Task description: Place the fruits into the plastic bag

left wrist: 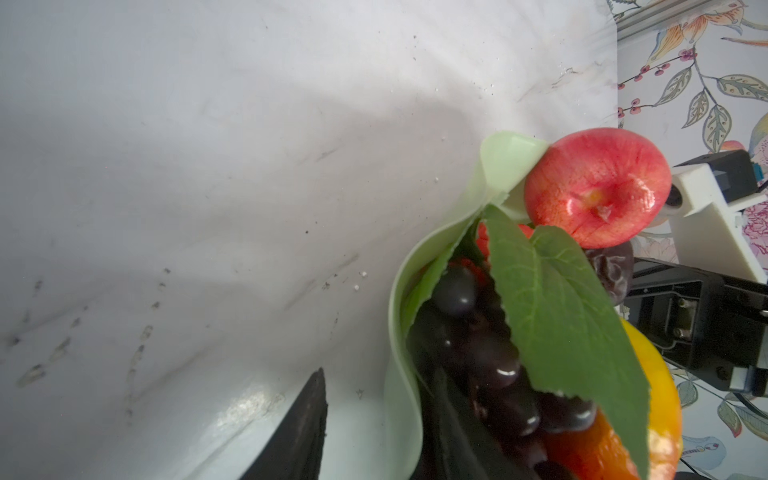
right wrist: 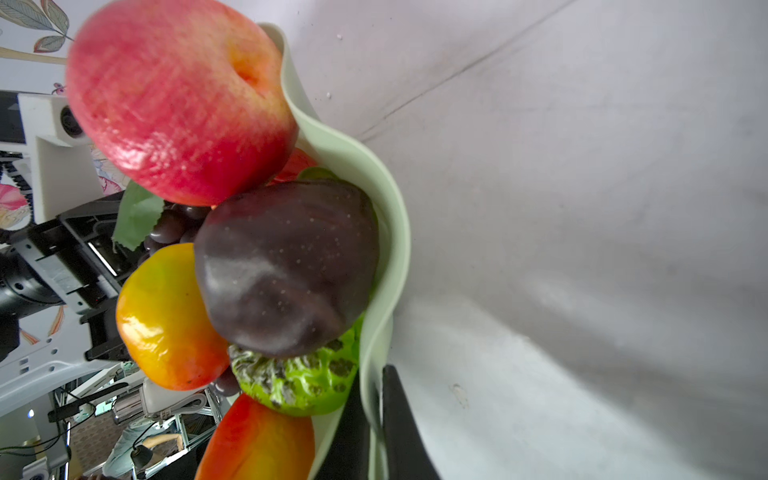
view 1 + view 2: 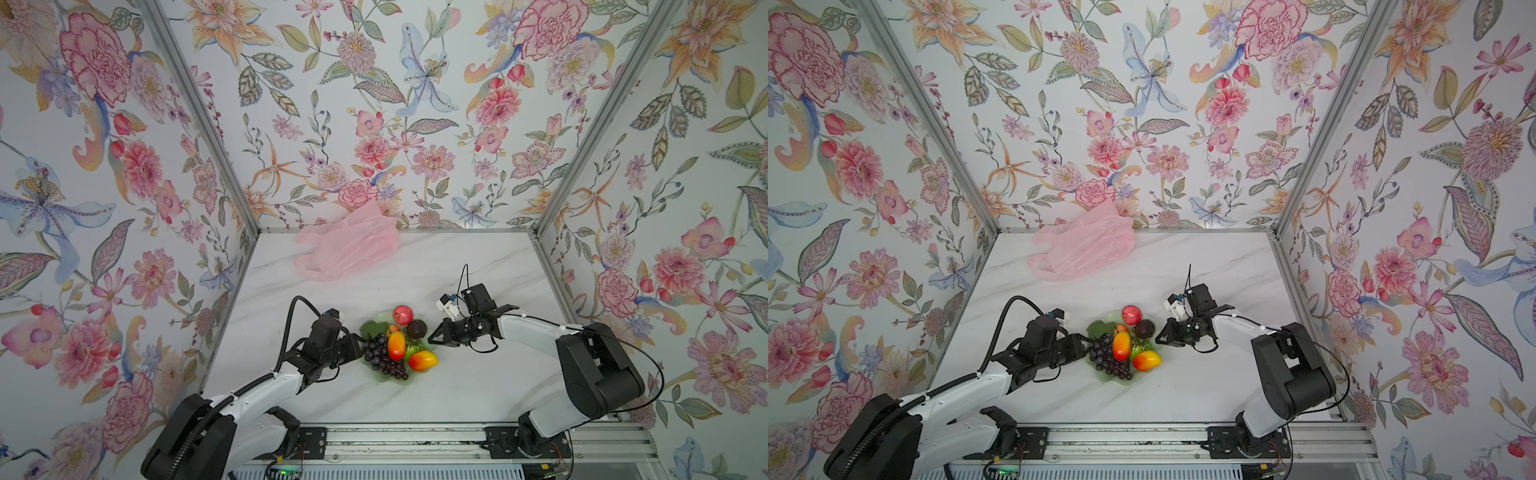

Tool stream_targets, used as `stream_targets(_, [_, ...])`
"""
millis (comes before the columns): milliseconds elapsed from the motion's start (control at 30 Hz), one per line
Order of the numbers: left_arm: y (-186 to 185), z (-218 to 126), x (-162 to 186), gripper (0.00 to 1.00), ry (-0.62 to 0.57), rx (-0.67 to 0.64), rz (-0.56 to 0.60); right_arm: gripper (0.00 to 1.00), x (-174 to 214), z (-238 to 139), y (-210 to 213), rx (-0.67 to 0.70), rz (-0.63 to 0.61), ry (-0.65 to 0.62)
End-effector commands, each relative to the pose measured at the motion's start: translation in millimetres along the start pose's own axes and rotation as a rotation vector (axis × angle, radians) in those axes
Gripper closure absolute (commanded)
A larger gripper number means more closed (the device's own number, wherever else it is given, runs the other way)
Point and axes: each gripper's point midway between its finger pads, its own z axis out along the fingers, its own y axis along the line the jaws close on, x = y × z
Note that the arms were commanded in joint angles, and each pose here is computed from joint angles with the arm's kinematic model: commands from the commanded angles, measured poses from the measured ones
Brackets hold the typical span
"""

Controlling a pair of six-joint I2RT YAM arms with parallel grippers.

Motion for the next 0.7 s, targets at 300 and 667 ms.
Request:
stream_targets(300, [-18, -23, -51, 0.31, -0.144, 0.017, 0.011, 0.92, -20, -12, -26, 0.034, 0.063, -0.092])
stream_targets(667, [-22, -31, -69, 0.19, -0.186, 0.002, 0.037, 0.90, -36, -22, -41, 0.026, 0.111, -0.166])
